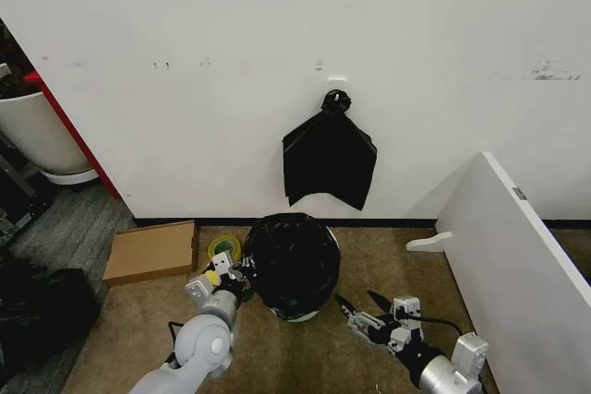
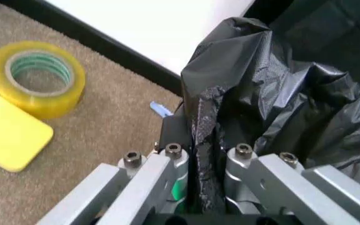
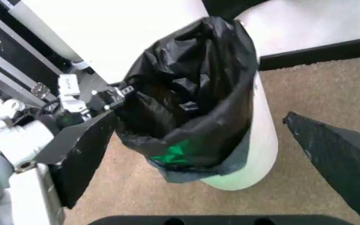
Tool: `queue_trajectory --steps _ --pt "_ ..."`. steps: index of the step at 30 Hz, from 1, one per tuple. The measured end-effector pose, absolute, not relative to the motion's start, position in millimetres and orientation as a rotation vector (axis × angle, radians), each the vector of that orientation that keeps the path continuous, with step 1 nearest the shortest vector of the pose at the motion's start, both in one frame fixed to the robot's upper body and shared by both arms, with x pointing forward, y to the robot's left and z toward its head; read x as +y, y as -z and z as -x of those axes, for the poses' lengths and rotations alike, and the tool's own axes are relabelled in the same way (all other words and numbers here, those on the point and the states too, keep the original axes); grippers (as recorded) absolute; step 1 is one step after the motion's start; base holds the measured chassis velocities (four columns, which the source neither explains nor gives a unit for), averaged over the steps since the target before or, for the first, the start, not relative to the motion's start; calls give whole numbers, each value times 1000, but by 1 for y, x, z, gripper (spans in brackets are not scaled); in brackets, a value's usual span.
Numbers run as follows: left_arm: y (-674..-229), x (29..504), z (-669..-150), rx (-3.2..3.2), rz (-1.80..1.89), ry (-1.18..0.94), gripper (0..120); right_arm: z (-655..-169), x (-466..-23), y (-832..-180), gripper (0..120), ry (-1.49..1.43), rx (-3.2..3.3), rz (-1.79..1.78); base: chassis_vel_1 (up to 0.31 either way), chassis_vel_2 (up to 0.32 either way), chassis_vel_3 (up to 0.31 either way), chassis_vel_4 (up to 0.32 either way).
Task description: Place the garbage bag over the trash bin.
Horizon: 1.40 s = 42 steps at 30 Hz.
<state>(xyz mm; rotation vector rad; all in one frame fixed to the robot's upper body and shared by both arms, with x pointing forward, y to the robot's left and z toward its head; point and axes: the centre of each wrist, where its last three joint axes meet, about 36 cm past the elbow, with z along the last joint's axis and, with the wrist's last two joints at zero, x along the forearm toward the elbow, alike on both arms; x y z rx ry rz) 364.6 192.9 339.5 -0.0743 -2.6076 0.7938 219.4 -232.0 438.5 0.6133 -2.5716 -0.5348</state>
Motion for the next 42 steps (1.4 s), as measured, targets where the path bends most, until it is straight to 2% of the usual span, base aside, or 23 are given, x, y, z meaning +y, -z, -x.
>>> queue_trajectory --steps 5,7,8,11,12,13,15,17,19,20,22,23,30,33,42 --pt "-336 194 -363 -2575 93 -845 22 -220 -228 -440 100 538 -2568 -633 0 0 0 0" --pt "-336 194 -360 -2566 100 -838 34 -220 -227 -440 100 538 -2565 -640 0 0 0 0" --pt "-336 194 -360 -2566 100 -838 34 -220 -227 -440 100 538 -2565 -640 0 0 0 0" --pt "-341 196 -358 -2565 107 -833 45 -220 -227 -440 100 538 -2564 -644 0 0 0 0" --pt "-351 200 -354 -2579 115 -821 57 -221 -226 -439 100 535 -2566 -647 0 0 0 0" --pt "-351 200 -354 -2580 115 -820 59 -221 -226 -438 100 534 -2566 -647 0 0 0 0" --pt "-356 204 -351 -2596 121 -790 70 -222 -226 -435 100 533 -2564 -647 0 0 0 0" --pt "-357 206 -350 -2606 121 -775 72 -222 -226 -435 100 533 -2565 -647 0 0 0 0" --pt "-361 207 -347 -2643 126 -730 79 -223 -225 -434 100 529 -2574 -647 0 0 0 0" --pt "-363 207 -344 -2690 131 -681 87 -224 -225 -433 100 524 -2593 -641 0 0 0 0" --pt "-365 207 -341 -2750 139 -617 91 -226 -224 -431 100 513 -2623 -629 0 0 0 0" --pt "-368 206 -335 -2839 153 -531 98 -227 -223 -429 100 477 -2681 -597 0 0 0 0" --pt "-372 198 -296 -3049 193 -300 100 -227 -214 -424 100 375 -2940 -419 0 0 0 0" --pt "-365 198 -259 -3156 156 -200 100 -222 -210 -415 100 218 -3144 -302 0 0 0 0" --pt "-378 201 -211 -3396 -49 -83 100 -206 -212 -408 100 -11 -3347 -144 0 0 0 0"
